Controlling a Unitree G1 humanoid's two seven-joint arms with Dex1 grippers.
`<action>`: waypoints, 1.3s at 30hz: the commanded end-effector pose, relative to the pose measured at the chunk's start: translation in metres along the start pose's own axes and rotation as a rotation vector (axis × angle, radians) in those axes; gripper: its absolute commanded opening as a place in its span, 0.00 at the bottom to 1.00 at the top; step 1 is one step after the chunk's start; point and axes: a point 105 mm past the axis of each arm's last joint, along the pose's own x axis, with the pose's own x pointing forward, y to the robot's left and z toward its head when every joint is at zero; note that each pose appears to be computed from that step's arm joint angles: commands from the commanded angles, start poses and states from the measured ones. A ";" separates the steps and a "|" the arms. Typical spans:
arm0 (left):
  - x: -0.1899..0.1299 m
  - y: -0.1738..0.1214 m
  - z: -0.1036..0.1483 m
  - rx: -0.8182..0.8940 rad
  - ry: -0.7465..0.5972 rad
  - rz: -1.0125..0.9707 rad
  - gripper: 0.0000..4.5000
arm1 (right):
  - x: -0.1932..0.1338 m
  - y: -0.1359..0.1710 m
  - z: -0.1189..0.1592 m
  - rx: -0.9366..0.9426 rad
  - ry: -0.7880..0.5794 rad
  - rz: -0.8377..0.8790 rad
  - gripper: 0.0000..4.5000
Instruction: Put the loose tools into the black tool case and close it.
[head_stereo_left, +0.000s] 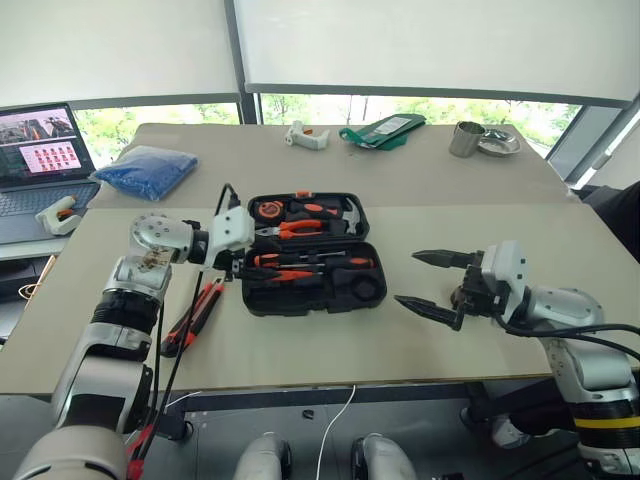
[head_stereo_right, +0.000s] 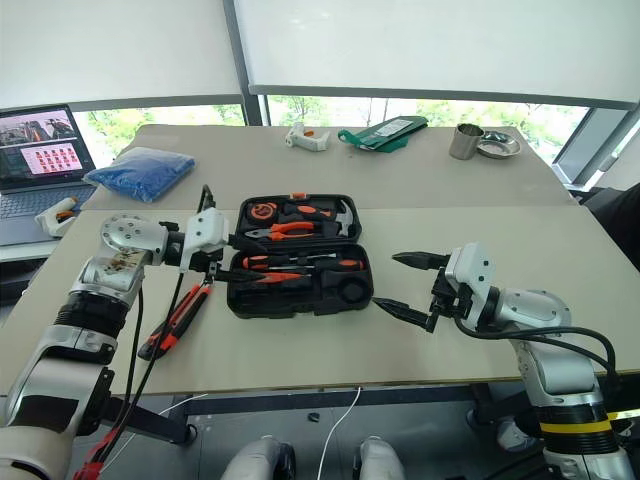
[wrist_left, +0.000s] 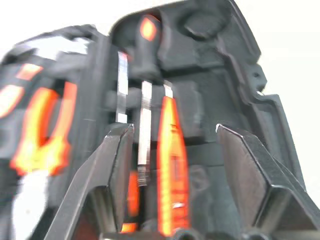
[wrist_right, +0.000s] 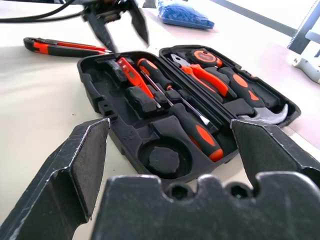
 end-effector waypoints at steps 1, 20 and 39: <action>0.000 0.009 0.005 -0.042 -0.084 0.065 0.47 | 0.005 0.000 0.012 -0.024 -0.041 0.013 1.00; 0.025 -0.015 -0.054 -0.098 0.092 0.055 0.01 | 0.008 0.002 0.010 0.015 -0.042 0.019 1.00; -0.070 -0.026 -0.032 -0.195 -0.218 0.327 0.51 | 0.004 0.004 0.010 -0.053 -0.107 -0.025 1.00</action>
